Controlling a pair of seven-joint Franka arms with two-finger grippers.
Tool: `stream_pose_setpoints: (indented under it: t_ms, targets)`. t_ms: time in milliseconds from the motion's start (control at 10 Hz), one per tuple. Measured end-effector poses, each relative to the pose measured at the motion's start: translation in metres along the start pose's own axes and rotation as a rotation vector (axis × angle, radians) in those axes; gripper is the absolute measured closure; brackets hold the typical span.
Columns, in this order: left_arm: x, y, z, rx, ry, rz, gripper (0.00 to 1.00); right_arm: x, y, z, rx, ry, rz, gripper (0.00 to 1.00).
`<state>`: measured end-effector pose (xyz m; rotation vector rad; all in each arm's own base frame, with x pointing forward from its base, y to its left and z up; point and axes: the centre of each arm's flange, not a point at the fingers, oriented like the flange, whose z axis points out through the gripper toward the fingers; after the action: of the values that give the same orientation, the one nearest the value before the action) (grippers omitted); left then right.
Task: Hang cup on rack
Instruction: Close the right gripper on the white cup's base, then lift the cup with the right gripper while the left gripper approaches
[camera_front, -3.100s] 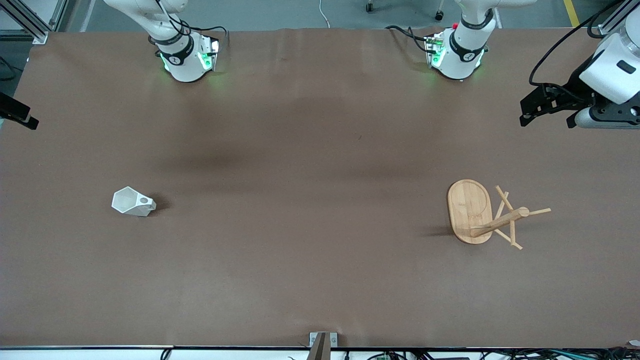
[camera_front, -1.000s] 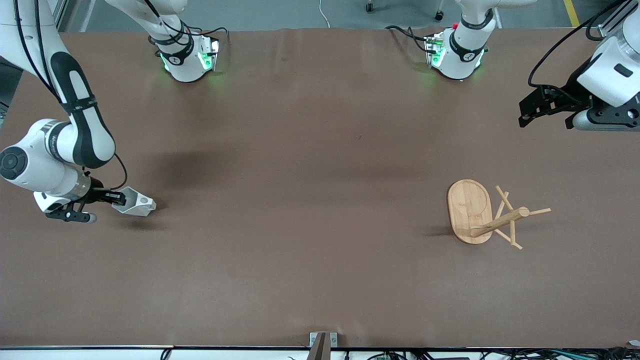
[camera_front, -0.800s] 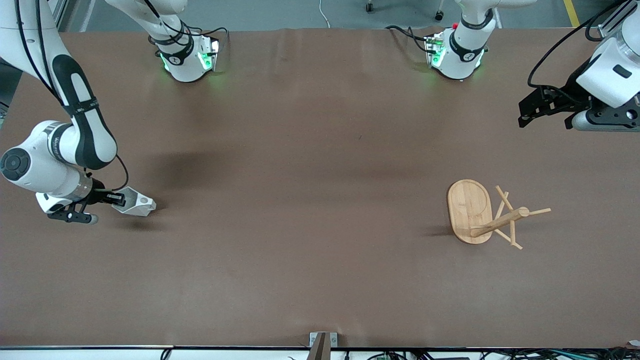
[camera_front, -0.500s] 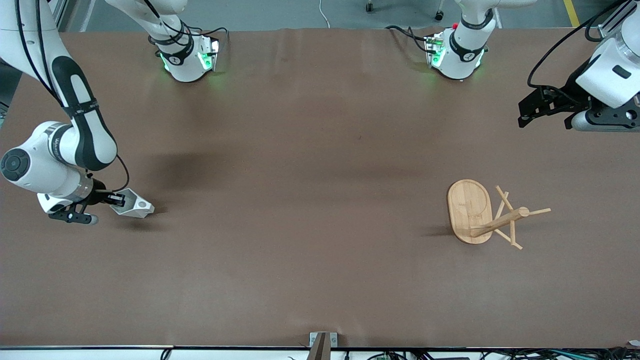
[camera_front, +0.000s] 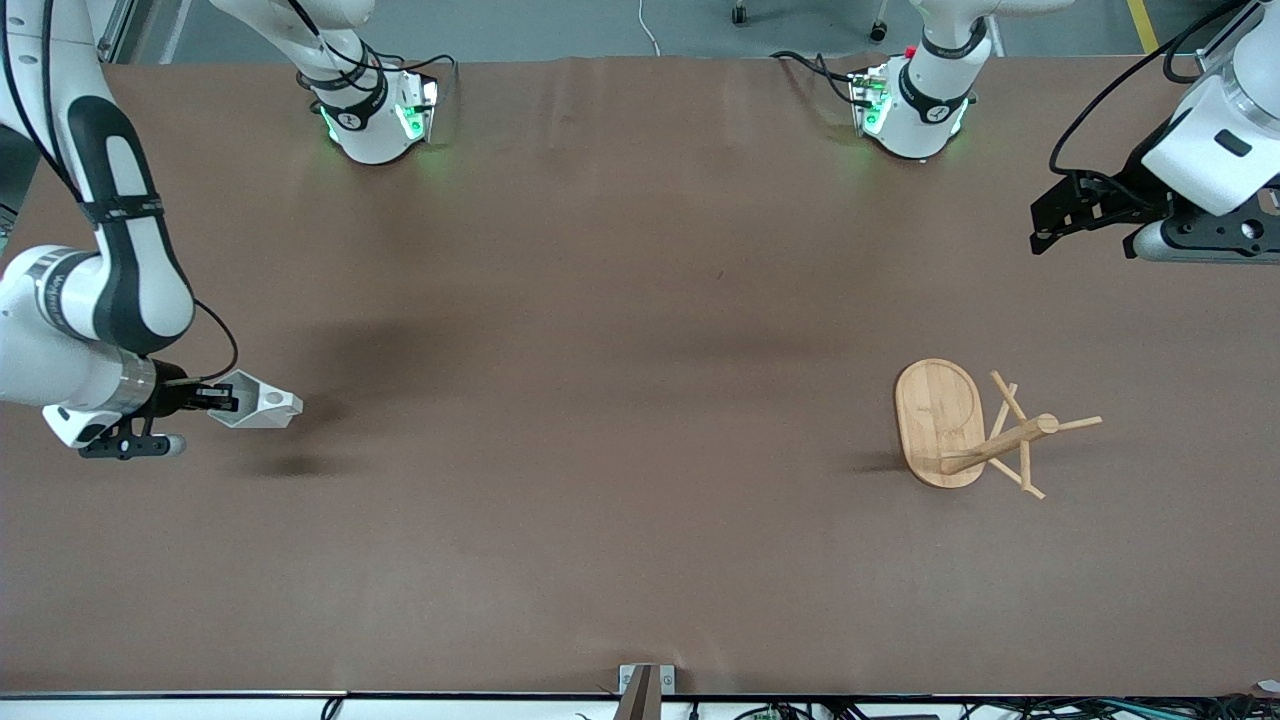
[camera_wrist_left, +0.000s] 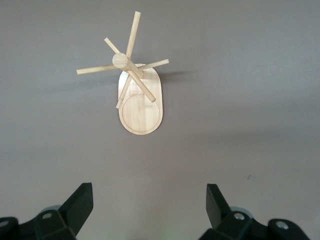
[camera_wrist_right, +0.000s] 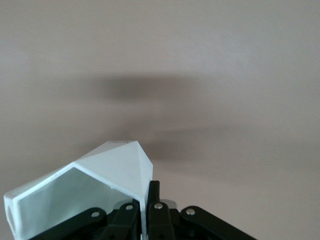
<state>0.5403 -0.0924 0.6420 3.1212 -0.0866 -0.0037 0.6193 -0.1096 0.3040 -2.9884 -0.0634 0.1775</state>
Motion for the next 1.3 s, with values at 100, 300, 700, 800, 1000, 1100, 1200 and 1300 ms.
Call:
stream_pose_setpoints:
  t_ms: [100, 300, 700, 800, 1000, 1100, 1200, 1300]
  targets:
    - [0.004, 0.002, 0.008, 0.012, -0.013, 0.005, 0.0, 0.003, -0.02, -0.013, 0.108, -0.005, 0.005, 0.96]
    - [0.012, 0.004, 0.016, 0.033, -0.026, -0.003, 0.0, 0.006, -0.067, -0.022, 0.362, -0.019, 0.031, 0.96]
    - [0.005, -0.007, -0.011, 0.034, 0.018, -0.011, 0.0, 0.011, -0.181, -0.014, 0.815, -0.064, 0.058, 0.96]
    - [0.001, -0.015, -0.019, 0.034, 0.032, 0.025, 0.0, 0.011, -0.225, -0.009, 0.921, -0.086, 0.052, 0.96]
    - [-0.003, -0.019, -0.025, 0.036, 0.04, 0.187, 0.0, 0.006, -0.299, 0.006, 1.082, -0.135, 0.055, 0.96]
    - [-0.002, -0.009, -0.023, 0.034, 0.034, 0.282, 0.0, 0.003, -0.325, 0.011, 1.159, -0.156, 0.073, 0.96]
    - [-0.002, 0.01, -0.02, 0.028, 0.037, 0.387, 0.0, -0.001, -0.35, 0.016, 1.22, -0.177, 0.089, 0.96]
    - [-0.003, 0.031, -0.018, 0.012, 0.041, 0.494, 0.0, -0.006, -0.376, 0.022, 1.244, -0.191, 0.095, 0.96]
